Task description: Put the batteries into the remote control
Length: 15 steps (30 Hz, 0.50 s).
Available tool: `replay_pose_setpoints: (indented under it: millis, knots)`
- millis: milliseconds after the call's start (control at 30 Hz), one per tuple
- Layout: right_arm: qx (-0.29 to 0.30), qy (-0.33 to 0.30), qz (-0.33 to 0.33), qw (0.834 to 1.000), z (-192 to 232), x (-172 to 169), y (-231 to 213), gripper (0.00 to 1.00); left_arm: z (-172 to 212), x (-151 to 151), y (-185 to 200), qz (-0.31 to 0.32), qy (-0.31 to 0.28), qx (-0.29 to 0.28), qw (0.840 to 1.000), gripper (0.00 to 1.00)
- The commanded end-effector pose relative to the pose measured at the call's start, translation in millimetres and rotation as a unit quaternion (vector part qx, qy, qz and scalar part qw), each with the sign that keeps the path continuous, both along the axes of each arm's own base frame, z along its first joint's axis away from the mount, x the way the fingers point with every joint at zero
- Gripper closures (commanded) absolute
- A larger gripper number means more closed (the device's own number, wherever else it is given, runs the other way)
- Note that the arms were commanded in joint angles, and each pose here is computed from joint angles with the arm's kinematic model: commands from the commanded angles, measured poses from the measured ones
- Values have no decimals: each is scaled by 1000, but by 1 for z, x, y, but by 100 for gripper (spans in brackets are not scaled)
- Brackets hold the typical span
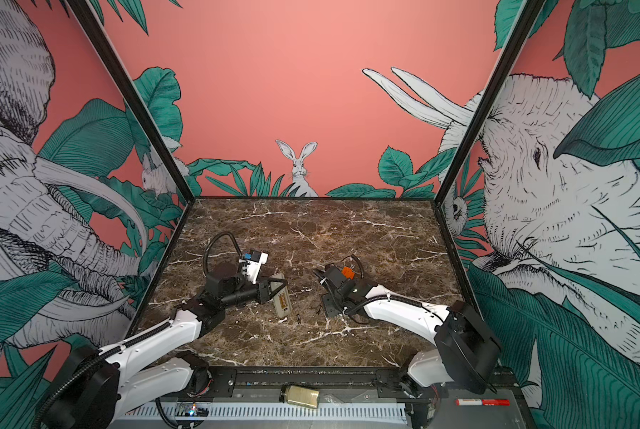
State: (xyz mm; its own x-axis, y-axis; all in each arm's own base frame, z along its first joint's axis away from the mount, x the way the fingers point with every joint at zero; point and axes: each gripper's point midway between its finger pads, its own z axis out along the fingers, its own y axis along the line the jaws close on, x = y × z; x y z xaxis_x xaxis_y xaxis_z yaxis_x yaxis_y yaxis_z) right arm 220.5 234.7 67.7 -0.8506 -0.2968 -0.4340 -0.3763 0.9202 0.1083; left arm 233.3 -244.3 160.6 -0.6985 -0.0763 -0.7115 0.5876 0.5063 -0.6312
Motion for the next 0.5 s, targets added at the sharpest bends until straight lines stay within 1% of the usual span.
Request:
replay_pose_setpoints:
  millis: [0,367,467]
  knots:
    - [13,-1,-8,1000,1,4,14,37,14,-3,0,-10,-31,-19,999,100]
    - [8,4,-3,1000,-11,10,30,44,15,-4,0,-11,-33,-27,999,100]
    - [7,6,-1,1000,-16,10,34,48,15,-4,0,-11,-33,-28,999,100]
